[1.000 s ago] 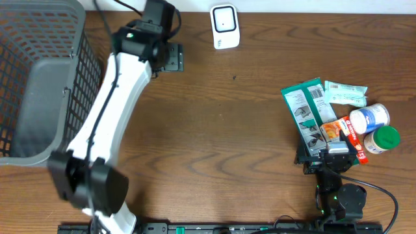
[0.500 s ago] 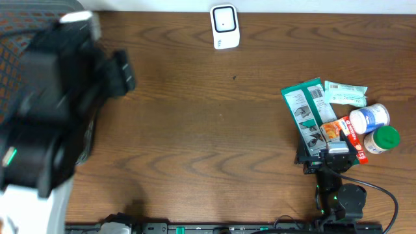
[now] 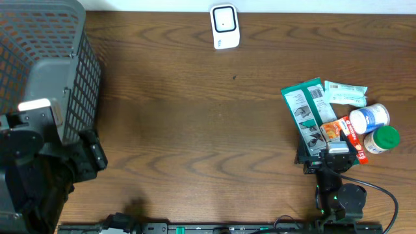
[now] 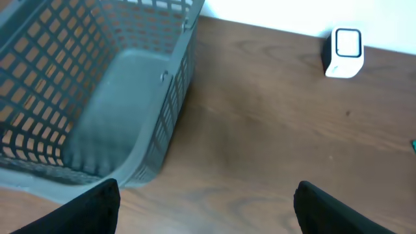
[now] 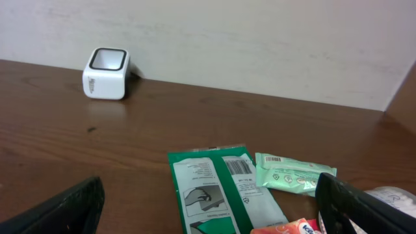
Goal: Scan the item barcode
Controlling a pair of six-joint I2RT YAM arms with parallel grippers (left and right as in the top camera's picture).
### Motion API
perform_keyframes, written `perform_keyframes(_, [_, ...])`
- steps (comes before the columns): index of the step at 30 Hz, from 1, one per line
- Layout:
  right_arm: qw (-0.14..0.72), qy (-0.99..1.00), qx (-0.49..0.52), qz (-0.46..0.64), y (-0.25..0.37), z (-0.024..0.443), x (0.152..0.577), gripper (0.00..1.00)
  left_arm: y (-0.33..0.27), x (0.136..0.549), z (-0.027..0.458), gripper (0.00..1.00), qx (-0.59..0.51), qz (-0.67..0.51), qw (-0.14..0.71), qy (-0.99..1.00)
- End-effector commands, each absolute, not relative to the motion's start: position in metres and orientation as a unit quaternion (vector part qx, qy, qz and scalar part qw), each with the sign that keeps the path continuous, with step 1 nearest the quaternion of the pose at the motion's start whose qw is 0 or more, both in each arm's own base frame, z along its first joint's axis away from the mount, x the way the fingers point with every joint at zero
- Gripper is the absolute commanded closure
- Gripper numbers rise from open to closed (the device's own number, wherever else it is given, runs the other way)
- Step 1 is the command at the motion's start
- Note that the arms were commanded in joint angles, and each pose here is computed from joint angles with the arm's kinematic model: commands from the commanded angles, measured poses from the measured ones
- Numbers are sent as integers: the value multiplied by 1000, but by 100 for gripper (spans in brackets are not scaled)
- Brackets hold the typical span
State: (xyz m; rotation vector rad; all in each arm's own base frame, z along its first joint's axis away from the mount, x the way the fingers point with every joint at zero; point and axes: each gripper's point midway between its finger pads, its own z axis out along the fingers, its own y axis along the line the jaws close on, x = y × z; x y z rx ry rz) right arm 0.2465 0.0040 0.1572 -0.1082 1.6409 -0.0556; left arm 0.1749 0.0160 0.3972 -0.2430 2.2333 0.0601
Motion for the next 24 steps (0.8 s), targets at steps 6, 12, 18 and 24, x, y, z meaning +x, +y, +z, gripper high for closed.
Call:
perform_keyframes(6, [680, 731, -38, -33, -1, 157, 246, 1, 29, 152, 349, 18, -118, 46, 415, 901])
perform_keyframes(12, [680, 731, -38, -32, -1, 157, 246, 1, 37, 154, 319, 18, -174, 34, 453, 874])
perform_keyframes(18, [680, 731, -38, -33, -1, 157, 246, 1, 37, 161, 301, 18, -215, -4, 516, 829])
perform_keyframes(24, [680, 731, -38, -33, -1, 157, 246, 1, 34, 170, 294, 18, -213, -40, 599, 771])
